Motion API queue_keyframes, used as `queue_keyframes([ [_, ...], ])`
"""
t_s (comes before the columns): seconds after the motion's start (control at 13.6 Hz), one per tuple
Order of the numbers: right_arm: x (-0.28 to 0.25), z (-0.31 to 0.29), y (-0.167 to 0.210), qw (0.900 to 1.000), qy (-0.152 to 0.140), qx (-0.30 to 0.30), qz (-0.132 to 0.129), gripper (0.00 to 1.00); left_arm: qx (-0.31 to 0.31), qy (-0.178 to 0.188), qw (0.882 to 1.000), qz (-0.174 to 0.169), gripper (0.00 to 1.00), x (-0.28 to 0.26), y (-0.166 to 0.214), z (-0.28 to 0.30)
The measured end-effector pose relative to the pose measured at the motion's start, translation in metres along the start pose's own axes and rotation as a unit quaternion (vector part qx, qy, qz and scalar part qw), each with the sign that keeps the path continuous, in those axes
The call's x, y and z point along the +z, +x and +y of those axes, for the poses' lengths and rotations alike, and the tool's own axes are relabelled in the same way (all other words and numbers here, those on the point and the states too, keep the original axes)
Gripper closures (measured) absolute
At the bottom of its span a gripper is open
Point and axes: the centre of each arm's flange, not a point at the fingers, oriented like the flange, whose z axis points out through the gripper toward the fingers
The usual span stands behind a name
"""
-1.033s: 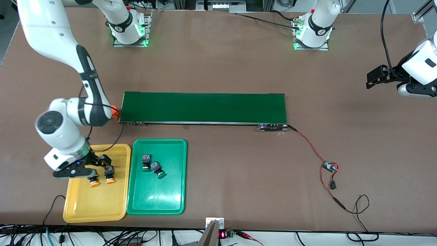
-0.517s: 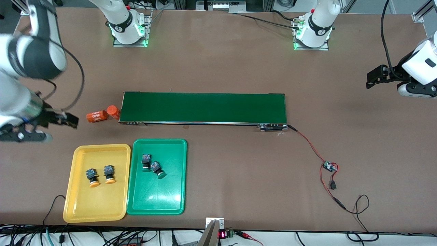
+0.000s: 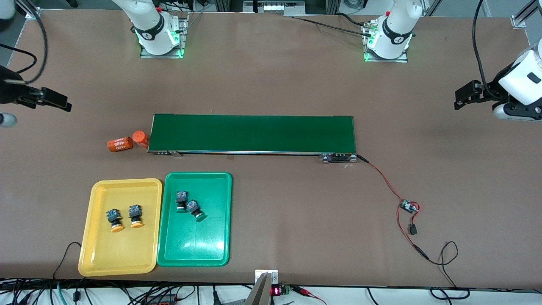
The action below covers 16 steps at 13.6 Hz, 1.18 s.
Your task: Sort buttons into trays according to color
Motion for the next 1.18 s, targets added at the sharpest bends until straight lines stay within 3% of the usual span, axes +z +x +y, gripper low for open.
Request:
queue_keyframes([
  [0.37,-0.013,-0.036,-0.013,0.998,-0.043,-0.047,0.014,0.0,0.0,0.0,1.0,0.0,0.0,0.0,0.0,0.0],
  [1.18,-0.004,-0.037,-0.022,0.998,-0.044,-0.047,0.003,0.0,0.0,0.0,1.0,0.0,0.0,0.0,0.0,-0.001],
])
